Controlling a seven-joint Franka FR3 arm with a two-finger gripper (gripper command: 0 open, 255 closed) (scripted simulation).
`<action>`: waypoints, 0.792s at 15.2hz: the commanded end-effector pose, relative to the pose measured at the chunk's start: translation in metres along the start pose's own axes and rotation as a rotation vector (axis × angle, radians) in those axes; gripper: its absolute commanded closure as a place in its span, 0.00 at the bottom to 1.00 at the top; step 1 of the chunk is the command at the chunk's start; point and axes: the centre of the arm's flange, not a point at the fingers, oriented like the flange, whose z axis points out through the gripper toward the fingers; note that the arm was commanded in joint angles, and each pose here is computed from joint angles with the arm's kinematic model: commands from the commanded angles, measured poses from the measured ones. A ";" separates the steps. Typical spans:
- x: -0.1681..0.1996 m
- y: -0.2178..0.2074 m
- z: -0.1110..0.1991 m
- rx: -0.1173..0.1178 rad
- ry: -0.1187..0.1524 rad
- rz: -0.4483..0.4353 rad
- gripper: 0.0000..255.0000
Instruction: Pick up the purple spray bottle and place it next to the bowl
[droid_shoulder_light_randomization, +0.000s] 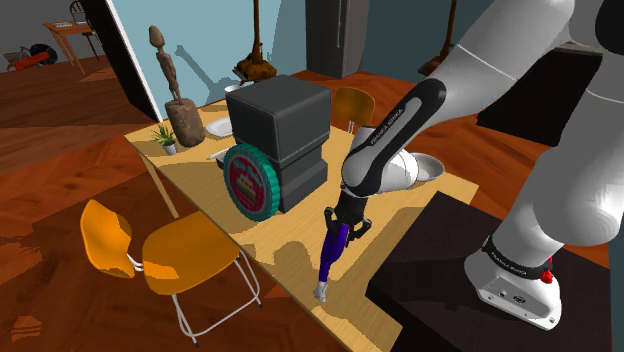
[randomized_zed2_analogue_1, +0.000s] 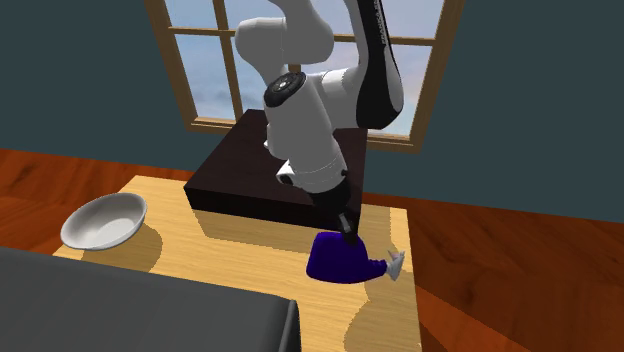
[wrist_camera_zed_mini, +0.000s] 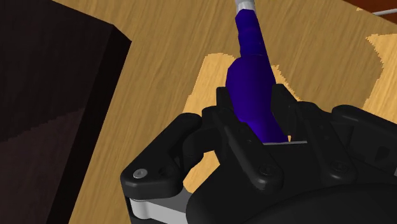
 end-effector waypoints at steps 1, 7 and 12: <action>-0.003 0.000 -0.010 -0.001 0.000 0.000 1.00; -0.014 -0.004 -0.039 -0.001 0.000 0.000 1.00; -0.022 -0.006 -0.064 -0.001 0.000 0.000 1.00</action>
